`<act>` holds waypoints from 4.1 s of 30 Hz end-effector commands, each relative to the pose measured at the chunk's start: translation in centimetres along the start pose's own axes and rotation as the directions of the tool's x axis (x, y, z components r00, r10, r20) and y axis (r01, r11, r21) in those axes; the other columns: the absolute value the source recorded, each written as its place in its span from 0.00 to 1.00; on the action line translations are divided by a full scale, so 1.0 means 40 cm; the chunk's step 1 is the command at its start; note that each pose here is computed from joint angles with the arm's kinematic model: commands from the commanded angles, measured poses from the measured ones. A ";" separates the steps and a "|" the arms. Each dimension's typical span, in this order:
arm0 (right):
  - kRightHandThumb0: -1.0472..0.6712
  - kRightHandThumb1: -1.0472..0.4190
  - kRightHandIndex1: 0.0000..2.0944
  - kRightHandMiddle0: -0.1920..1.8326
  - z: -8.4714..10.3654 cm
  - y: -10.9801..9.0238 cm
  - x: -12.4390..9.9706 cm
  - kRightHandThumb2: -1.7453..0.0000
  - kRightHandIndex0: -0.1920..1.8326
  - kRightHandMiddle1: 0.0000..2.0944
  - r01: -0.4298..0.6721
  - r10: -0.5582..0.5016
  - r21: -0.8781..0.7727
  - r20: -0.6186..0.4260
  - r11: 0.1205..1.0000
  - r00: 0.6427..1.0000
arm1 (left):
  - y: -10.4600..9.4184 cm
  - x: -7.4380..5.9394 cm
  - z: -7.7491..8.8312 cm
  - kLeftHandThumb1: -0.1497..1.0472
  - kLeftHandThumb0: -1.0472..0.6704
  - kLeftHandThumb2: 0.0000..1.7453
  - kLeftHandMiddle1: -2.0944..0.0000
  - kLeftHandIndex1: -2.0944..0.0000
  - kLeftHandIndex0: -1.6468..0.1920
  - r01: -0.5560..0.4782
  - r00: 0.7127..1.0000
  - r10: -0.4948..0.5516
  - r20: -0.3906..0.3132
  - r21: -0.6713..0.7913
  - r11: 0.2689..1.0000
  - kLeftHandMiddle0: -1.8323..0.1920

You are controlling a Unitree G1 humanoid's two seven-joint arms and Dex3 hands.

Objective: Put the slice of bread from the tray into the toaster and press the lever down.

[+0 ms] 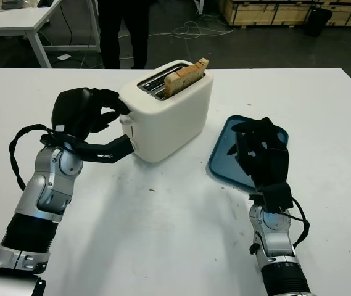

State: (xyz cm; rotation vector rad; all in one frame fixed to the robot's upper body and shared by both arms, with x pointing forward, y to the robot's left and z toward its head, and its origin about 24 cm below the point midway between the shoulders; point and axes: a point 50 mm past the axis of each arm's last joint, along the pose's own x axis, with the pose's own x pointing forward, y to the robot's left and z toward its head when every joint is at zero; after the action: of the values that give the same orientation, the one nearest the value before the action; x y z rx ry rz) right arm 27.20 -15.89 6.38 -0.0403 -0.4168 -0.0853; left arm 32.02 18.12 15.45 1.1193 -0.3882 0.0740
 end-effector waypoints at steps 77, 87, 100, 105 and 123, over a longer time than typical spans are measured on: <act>0.35 0.09 0.83 0.37 0.008 -0.025 -0.017 0.79 0.48 0.72 -0.015 0.013 0.083 0.029 0.996 0.999 | -0.312 -0.150 0.138 0.89 0.54 0.13 0.36 0.75 0.35 0.290 0.940 -0.329 -0.091 -0.297 0.910 0.48; 0.35 0.09 0.83 0.37 0.007 -0.022 -0.015 0.79 0.49 0.73 -0.025 0.023 0.071 0.031 0.997 0.999 | -0.087 -0.163 0.177 0.70 0.42 0.54 0.17 0.65 0.37 -0.061 0.973 0.200 0.113 -0.711 0.701 0.34; 0.35 0.09 0.83 0.38 0.007 -0.013 -0.008 0.79 0.49 0.74 -0.041 0.039 0.065 0.028 0.997 0.999 | -0.005 -0.156 0.173 0.57 0.39 0.73 0.17 0.46 0.41 -0.205 0.919 0.390 0.051 -0.785 0.585 0.29; 0.35 0.09 0.83 0.36 0.010 -0.010 -0.006 0.79 0.48 0.74 -0.034 0.032 0.062 0.026 0.998 0.999 | -0.025 -0.149 0.142 0.64 0.36 0.65 0.17 0.32 0.52 -0.290 0.922 0.382 -0.061 -0.763 0.578 0.38; 0.36 0.09 0.75 0.43 0.024 -0.029 0.035 0.82 0.44 0.50 0.093 -0.092 -0.027 0.051 0.995 0.994 | -0.098 -0.196 0.080 0.85 0.39 0.30 0.17 0.22 0.63 -0.402 0.912 0.313 -0.263 -0.716 0.571 0.52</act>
State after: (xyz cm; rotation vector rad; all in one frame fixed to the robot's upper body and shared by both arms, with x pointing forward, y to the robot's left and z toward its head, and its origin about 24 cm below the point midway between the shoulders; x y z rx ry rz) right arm 27.69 -16.99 7.87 -0.0359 -0.4774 -0.1788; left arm 24.84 14.70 10.62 0.1644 -0.4789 0.3012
